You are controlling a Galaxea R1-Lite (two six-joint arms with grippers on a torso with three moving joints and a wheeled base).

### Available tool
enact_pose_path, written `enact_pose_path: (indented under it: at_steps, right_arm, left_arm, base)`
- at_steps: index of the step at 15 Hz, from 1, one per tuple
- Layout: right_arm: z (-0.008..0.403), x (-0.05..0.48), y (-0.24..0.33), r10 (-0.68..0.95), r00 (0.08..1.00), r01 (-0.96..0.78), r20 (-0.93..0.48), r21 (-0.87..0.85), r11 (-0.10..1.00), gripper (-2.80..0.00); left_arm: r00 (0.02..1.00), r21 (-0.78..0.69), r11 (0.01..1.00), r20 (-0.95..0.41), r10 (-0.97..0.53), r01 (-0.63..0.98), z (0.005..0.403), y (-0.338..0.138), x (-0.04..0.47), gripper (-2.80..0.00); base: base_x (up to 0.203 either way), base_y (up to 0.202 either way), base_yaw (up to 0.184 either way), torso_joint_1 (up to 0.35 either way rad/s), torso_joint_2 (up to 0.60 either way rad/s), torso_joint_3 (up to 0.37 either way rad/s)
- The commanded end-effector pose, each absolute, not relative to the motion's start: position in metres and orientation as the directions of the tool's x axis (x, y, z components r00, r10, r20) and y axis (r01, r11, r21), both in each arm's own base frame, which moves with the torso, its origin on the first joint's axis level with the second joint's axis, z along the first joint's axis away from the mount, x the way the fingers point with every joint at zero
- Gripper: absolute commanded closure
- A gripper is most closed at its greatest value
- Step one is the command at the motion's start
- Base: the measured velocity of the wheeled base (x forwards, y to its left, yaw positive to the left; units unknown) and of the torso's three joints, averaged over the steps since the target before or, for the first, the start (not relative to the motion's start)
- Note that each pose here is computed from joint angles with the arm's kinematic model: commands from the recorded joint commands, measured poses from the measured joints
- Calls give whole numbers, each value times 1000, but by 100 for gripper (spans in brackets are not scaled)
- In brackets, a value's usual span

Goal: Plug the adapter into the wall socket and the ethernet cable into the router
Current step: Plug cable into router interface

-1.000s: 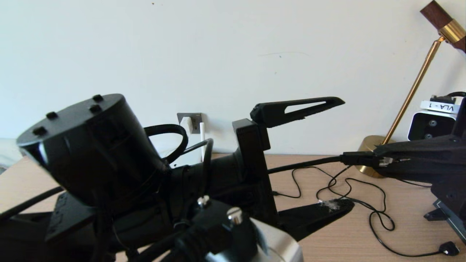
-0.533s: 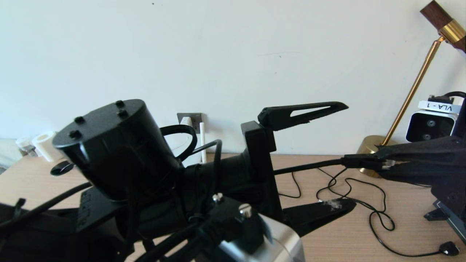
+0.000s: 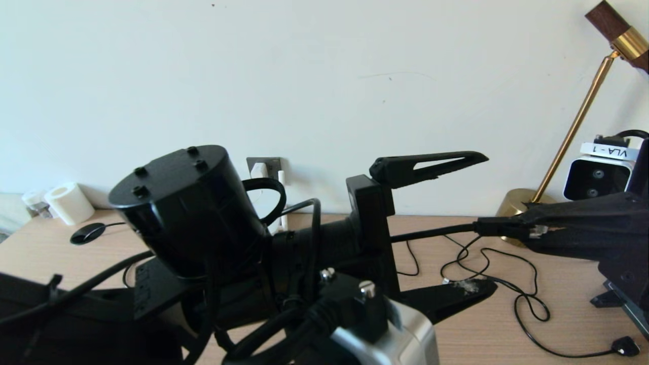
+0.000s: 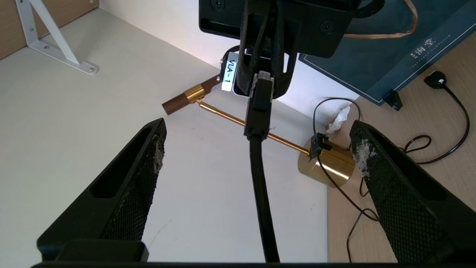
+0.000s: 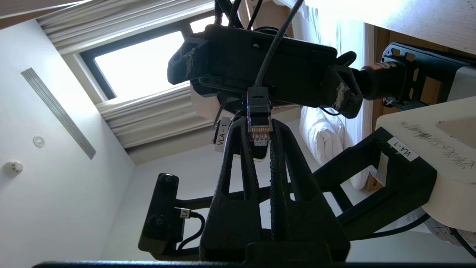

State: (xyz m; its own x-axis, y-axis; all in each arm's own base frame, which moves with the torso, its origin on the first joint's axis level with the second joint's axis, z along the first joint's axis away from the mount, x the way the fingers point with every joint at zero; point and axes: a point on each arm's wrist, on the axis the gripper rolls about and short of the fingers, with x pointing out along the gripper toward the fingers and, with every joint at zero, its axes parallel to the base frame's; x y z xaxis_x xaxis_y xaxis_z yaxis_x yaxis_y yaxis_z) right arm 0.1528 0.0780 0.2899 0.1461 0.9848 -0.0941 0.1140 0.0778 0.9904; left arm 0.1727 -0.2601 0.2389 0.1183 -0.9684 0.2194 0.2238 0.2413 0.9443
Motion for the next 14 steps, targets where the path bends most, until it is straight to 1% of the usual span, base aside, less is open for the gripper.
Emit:
enact_pose_path:
  at_steps: [1, 4, 5, 14]
  right_arm:
    - [290, 153, 78, 986, 140, 123, -93, 989, 76, 0]
    - [290, 153, 78, 986, 140, 124, -94, 989, 77, 0]
    - [289, 153, 78, 986, 140, 124, -94, 989, 77, 0]
    - [286, 157, 80, 985, 139, 141, -103, 987, 84, 0]
  left_arm:
    - [107, 946, 238, 219, -970, 219, 238, -260, 173, -280]
    - [102, 947, 234, 216, -971, 221, 237, -260, 172, -280]
    - [100, 946, 237, 220, -970, 222, 238, -260, 171, 0]
    - [87, 945, 234, 220, -972, 230, 239, -261, 167, 0]
  base:
    - [0, 0, 0, 0, 0, 0]
    - [0, 0, 0, 0, 0, 0]
    - [0, 0, 0, 0, 0, 0]
    - [0, 0, 0, 0, 0, 0]
